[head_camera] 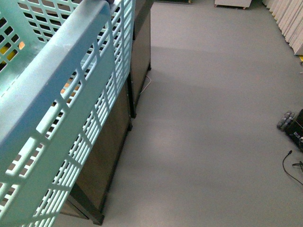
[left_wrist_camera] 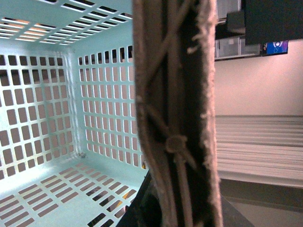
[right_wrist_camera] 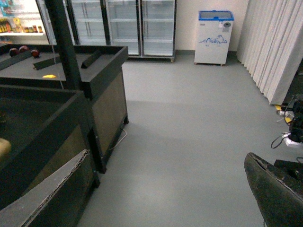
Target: Pick lemon and mango into basket
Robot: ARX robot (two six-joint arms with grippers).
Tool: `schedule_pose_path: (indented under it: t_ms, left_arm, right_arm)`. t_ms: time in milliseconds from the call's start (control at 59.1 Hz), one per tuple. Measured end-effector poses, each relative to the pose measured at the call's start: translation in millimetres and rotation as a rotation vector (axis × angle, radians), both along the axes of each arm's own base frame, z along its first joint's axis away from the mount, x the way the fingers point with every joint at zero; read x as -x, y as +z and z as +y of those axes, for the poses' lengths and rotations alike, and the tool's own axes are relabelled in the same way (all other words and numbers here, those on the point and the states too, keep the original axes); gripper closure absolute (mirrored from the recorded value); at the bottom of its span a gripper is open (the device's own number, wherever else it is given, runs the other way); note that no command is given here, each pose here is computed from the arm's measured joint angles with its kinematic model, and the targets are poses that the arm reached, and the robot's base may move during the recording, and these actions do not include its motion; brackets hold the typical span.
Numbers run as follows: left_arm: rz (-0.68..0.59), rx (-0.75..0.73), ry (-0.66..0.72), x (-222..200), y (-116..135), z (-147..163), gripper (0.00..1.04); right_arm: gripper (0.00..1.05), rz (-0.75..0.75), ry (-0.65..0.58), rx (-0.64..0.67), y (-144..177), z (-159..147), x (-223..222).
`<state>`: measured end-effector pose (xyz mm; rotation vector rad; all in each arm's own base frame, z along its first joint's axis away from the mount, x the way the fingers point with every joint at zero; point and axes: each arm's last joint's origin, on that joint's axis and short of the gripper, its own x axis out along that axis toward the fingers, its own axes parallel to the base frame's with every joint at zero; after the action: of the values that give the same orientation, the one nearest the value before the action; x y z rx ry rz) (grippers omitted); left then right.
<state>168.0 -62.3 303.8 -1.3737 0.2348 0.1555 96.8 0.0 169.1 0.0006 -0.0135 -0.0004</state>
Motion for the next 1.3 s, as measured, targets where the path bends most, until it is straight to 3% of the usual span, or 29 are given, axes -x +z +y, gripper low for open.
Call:
schedule_pose_path:
  t_ms: [1303]
  left_arm:
    - [-0.001,0.001,0.001,-0.2,0.2,0.3,1.00]
  right_arm:
    - [0.09,0.001,0.001,0.000,-0.1,0.0,0.0]
